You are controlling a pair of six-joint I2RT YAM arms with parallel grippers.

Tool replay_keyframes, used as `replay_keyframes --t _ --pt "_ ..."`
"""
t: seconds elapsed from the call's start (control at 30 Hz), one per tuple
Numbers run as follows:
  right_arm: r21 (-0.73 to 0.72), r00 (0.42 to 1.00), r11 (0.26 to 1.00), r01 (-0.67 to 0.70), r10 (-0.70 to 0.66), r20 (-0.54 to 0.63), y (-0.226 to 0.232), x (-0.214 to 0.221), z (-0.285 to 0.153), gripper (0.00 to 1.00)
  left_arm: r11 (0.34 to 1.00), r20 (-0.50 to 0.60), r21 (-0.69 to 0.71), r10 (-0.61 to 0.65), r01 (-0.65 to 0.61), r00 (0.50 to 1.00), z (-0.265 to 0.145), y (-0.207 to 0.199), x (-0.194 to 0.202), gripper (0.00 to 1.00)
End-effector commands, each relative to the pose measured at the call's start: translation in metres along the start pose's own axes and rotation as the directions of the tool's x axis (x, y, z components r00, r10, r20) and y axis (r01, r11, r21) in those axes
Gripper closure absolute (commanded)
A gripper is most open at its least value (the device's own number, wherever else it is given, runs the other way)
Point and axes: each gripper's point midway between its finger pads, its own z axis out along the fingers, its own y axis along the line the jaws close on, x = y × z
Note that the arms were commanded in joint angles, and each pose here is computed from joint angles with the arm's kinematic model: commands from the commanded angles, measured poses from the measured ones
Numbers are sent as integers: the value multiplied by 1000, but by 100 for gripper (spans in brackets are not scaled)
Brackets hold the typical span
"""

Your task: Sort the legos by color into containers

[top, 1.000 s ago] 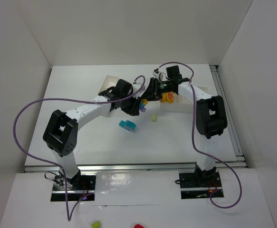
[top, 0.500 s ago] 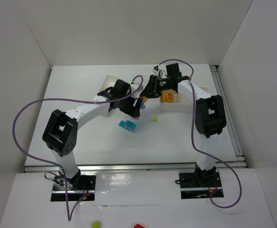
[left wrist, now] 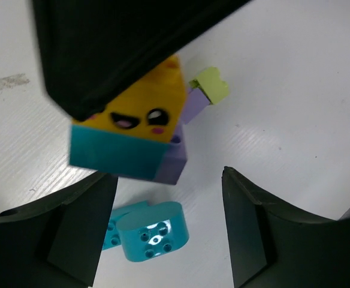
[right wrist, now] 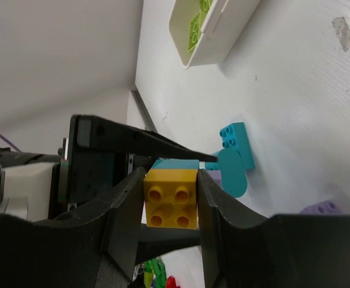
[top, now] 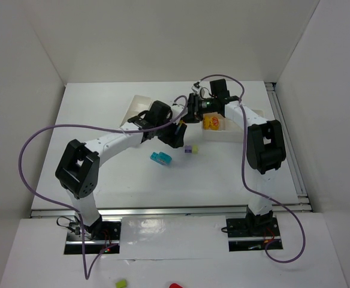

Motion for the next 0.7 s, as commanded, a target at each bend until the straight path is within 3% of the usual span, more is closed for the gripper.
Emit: replay_keyframes --t 0.0,0.13,0.23,0.4,0.5,0.53,0.63,0.67 --pt "-82 999 996 43 -44 -9 19 -4 -1 70 998 91 -20 59 -57 994 -2 -7 -31 20" --pt "-87 999 996 16 -19 -32 18 5 3 70 998 121 -20 65 -63 991 -3 -8 -41 29" --pt "-87 999 996 16 -19 -33 18 5 3 70 998 121 -20 65 -63 990 -3 -8 -41 41" --pt "-87 999 996 10 -14 -45 17 10 6 70 998 131 -39 55 -50 990 -3 -4 -44 75" --pt "-87 999 996 10 -14 -45 17 10 6 70 997 135 -70 46 -37 990 -7 0 -45 67" --pt "-87 999 996 10 -14 -45 17 10 6 70 997 126 -70 44 -36 991 -8 0 -43 53" --pt "-87 999 996 10 -14 -45 17 10 6 70 994 128 -100 44 -32 991 -10 5 -42 27" --pt "-87 999 996 10 -14 -45 17 10 6 70 992 127 -118 54 -38 990 -10 8 -42 24"
